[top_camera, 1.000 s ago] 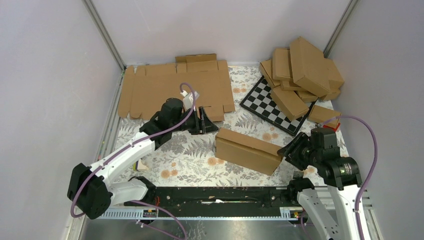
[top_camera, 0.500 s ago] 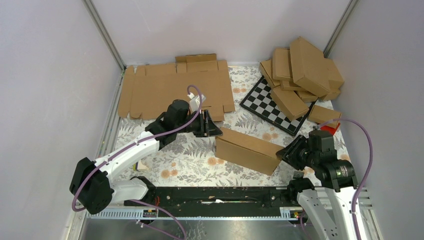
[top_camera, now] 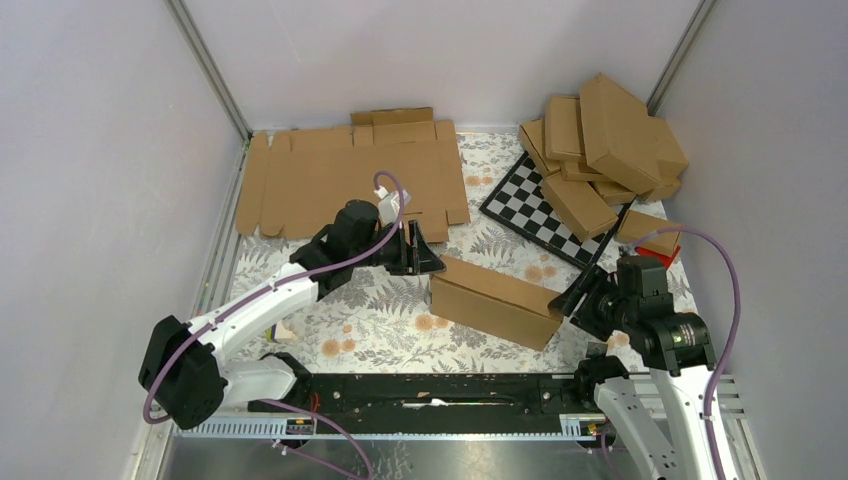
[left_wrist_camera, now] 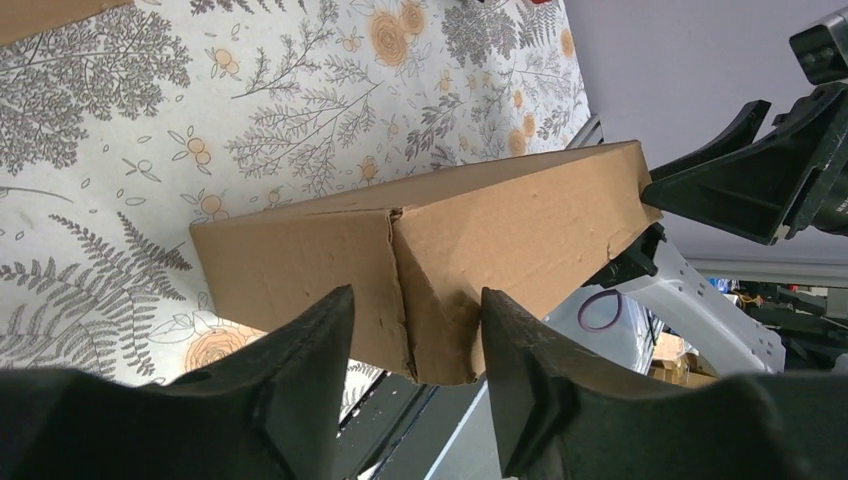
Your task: Fold the paper box
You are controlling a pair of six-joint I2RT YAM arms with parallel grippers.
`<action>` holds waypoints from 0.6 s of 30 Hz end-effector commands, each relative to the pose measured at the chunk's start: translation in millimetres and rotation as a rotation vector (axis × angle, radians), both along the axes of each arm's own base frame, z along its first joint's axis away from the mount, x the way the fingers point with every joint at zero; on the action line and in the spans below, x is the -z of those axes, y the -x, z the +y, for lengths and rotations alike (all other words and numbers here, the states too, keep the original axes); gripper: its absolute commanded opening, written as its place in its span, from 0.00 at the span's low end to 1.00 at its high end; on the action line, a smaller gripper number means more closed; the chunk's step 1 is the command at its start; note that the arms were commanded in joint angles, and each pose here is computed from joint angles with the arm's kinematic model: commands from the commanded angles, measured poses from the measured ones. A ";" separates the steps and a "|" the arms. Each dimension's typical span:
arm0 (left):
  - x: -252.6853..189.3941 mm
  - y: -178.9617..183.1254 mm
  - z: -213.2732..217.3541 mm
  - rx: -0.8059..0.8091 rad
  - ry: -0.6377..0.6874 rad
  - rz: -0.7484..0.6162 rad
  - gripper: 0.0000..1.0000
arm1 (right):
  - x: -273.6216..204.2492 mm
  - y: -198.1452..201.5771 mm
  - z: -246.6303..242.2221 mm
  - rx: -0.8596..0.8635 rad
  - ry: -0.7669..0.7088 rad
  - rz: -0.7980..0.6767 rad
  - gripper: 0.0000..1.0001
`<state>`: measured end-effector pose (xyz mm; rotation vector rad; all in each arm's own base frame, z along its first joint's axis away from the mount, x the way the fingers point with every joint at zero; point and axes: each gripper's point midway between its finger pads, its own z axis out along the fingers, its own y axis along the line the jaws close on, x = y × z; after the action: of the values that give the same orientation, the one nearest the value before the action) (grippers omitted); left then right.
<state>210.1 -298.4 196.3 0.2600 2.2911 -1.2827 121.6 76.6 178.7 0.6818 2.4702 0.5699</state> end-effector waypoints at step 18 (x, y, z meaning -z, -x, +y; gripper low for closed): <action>-10.5 -65.2 153.3 -0.458 -0.060 -0.042 0.79 | -4.0 -51.1 68.6 -0.239 -0.313 -0.100 0.57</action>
<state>276.4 -168.8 207.1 -0.1477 2.2100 -0.9983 154.4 133.1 173.8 0.5117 2.4591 0.9854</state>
